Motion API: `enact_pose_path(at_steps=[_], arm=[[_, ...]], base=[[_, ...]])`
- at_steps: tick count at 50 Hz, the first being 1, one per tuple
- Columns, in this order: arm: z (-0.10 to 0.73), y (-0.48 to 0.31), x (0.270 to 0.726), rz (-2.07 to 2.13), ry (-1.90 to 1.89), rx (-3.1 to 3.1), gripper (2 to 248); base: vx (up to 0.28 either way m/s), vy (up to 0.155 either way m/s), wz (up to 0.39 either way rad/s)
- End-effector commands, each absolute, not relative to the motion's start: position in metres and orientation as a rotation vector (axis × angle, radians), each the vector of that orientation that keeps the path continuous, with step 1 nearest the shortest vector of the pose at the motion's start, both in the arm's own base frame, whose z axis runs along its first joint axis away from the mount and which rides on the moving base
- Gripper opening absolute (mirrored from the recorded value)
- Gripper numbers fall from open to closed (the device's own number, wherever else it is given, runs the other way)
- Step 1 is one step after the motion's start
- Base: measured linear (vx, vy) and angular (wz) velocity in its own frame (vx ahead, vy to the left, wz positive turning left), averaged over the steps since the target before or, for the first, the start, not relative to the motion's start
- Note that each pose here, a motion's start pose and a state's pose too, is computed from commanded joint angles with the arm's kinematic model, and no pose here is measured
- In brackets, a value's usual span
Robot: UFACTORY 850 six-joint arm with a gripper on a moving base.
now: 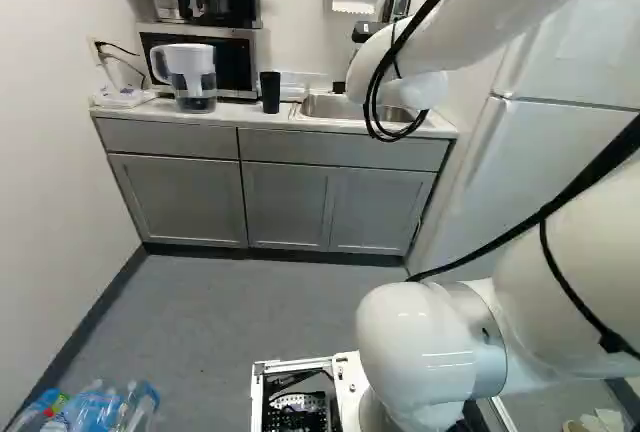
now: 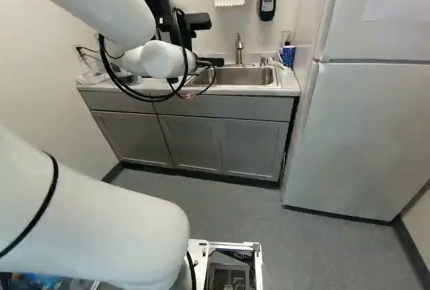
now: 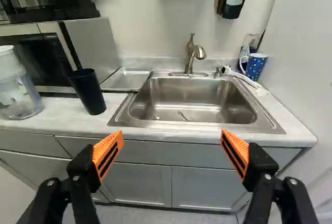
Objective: Rinse the cup and place it in the tray
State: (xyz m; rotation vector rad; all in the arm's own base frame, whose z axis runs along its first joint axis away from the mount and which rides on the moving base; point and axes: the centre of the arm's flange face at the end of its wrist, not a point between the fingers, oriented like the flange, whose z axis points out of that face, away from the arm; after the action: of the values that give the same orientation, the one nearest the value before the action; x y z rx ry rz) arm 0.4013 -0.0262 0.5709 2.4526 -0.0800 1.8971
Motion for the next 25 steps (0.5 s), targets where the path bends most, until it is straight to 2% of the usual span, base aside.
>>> enact_pose_path(at_steps=[25], arm=[[0.589, -0.026, 0.408, 1.860, -0.079, 2.483, 247]], base=[[0.000, 0.000, 0.000]])
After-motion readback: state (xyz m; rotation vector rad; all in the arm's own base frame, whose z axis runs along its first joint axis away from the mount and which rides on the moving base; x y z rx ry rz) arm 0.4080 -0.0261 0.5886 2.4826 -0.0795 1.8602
